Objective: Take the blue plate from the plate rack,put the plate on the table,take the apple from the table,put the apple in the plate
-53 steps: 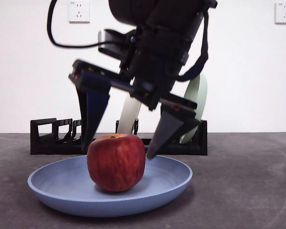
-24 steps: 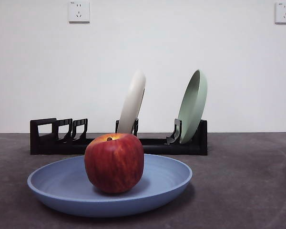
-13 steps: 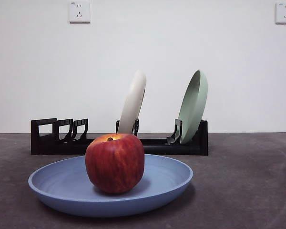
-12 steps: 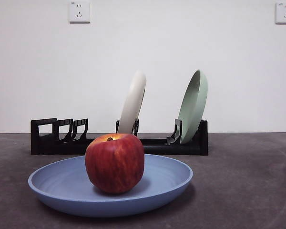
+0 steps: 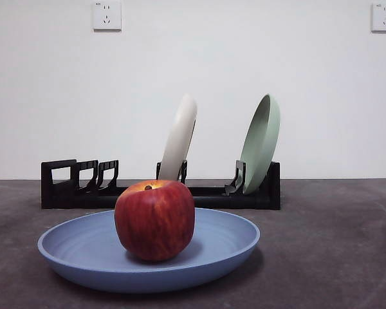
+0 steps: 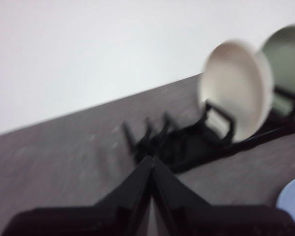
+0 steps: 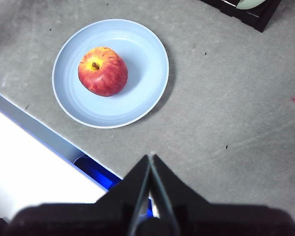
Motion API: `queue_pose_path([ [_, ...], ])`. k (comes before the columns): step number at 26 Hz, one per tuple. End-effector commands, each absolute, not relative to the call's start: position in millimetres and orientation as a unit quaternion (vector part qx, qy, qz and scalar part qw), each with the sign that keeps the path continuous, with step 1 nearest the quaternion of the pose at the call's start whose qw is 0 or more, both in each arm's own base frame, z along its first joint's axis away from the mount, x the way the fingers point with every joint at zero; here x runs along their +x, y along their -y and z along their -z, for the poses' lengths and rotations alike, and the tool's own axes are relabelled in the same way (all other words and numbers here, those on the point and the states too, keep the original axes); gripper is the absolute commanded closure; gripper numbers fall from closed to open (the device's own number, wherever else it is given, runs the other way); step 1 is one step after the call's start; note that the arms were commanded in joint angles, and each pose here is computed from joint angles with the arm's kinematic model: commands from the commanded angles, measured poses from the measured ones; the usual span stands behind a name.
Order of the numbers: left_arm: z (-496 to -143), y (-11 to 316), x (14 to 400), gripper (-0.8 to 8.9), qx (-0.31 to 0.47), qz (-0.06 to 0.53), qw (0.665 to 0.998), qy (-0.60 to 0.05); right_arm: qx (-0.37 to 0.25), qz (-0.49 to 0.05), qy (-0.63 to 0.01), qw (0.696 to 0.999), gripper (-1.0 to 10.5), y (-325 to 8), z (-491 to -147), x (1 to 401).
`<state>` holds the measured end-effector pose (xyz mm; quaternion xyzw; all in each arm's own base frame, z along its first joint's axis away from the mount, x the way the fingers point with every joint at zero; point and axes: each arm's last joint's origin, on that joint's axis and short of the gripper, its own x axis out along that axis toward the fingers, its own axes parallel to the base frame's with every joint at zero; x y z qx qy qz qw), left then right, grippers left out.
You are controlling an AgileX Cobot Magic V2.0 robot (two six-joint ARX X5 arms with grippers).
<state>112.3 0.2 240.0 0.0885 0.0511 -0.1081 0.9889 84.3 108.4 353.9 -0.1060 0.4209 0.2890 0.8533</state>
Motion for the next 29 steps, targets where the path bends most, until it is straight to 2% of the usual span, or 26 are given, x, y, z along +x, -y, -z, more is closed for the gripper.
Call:
queue_pose_path([
  [1, -209, -4, 107, 8.17, 0.047, 0.065, 0.996, -0.046, -0.106, -0.29, -0.42, 0.854, 9.5, -109, -354, 84],
  [4, -192, -6, 104, 8.17, 0.016, 0.023, 0.999, -0.042, -0.106, -0.29, -0.42, 0.854, 9.5, -109, -354, 84],
  [7, -179, -7, 103, 8.17, -0.011, 0.004, 0.999, -0.042, -0.106, -0.289, -0.42, 0.854, 9.5, -109, -354, 84],
  [13, -156, -5, 101, 8.17, -0.022, 0.011, 0.998, -0.057, -0.106, -0.29, -0.42, 0.854, 9.5, -109, -354, 84],
  [20, -147, -4, 97, 8.17, -0.01, 0.016, 0.995, -0.096, -0.106, -0.29, -0.42, 0.854, 9.5, -109, -354, 84],
  [29, -150, -3, 96, 8.17, -0.024, 0.019, 0.996, -0.078, -0.107, -0.287, -0.419, 0.855, 9.5, -109, -354, 84],
])
